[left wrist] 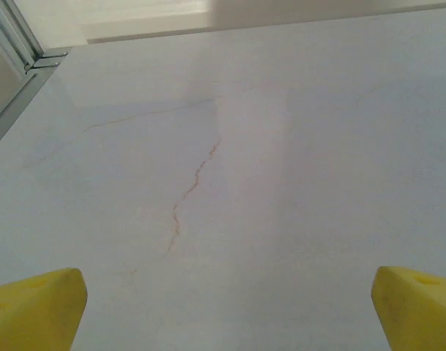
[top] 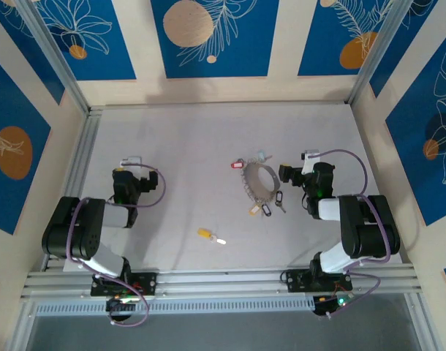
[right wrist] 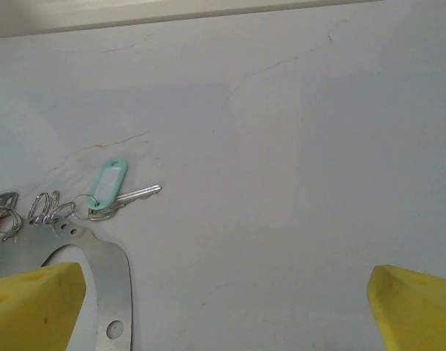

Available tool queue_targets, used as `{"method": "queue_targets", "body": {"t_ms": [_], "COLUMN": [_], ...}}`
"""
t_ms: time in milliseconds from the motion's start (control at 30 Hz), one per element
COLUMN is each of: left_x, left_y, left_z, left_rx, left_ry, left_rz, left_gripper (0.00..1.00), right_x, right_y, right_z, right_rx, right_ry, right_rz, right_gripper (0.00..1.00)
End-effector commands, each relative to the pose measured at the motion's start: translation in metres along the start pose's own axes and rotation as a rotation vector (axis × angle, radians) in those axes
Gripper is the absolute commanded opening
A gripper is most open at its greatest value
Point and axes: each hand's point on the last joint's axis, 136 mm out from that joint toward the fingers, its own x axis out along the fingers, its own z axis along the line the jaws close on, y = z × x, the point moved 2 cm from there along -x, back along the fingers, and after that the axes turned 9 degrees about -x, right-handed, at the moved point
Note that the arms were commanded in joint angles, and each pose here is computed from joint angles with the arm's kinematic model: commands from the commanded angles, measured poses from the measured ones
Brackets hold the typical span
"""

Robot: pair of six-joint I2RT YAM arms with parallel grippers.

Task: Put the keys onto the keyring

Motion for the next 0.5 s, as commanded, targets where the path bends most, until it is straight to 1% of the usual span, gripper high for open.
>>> {"method": "queue_targets", "body": {"t_ms": [0, 467], "left_x": [0.0040, 0.0040], "left_y": [-0.0129, -0.0130], "left_z": [0.0012, 0.0014], "left_rx": [0.004, 0.003], "left_ry": [-0.010, -0.011], "left_rz": [-0.044, -0.044], "left_gripper": [1.00, 1.00], "right_x": [0.0039, 0.0036], "right_y": [-0.0145, -0.0138], "right_z": [-0.0013, -0.0016], "right_rx": [-0.002, 0.005], "right_ry": [0.000, -0.006], "right_rz": [-0.046, -0.044], "right_gripper": [0.99, 0.99]}}
